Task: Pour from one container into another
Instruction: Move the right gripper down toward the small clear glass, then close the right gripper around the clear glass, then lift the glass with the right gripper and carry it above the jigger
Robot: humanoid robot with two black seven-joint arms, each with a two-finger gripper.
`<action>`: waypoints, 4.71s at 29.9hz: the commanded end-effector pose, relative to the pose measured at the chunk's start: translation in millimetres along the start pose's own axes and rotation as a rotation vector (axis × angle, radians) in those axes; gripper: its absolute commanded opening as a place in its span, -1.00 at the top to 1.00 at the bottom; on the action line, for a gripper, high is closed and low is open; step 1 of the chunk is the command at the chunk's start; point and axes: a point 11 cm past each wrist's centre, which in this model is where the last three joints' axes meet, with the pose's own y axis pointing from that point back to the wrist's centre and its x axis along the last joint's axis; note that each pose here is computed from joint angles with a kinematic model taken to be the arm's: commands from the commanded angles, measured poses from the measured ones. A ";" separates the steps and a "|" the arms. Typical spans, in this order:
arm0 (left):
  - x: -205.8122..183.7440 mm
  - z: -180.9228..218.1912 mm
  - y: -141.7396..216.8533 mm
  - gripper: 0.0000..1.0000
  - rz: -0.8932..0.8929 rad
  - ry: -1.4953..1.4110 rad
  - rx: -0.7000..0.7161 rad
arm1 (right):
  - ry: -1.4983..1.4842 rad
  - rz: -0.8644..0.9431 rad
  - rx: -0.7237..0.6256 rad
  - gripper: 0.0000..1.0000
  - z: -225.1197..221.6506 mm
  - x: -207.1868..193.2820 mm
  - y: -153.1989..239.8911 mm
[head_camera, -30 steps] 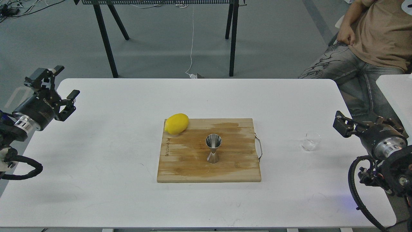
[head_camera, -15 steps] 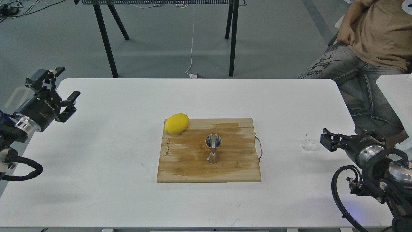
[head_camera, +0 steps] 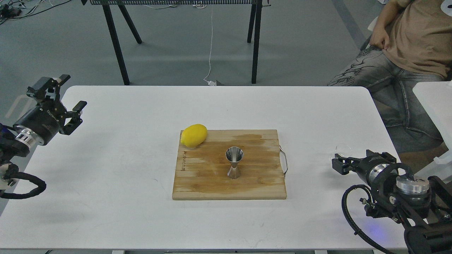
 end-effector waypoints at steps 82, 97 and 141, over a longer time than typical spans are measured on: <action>9.5 -3.6 4.9 -0.89 0.030 -0.009 0.015 | 0.079 0.087 -0.006 0.12 31.3 8.4 -37.0; 9.5 -4.8 5.3 -0.89 0.031 -0.008 0.017 | 0.080 0.080 -0.010 0.17 33.1 7.4 -35.7; 9.3 -3.5 4.3 -0.89 0.030 -0.008 0.014 | 0.792 -0.520 0.078 0.18 137.4 -133.4 36.1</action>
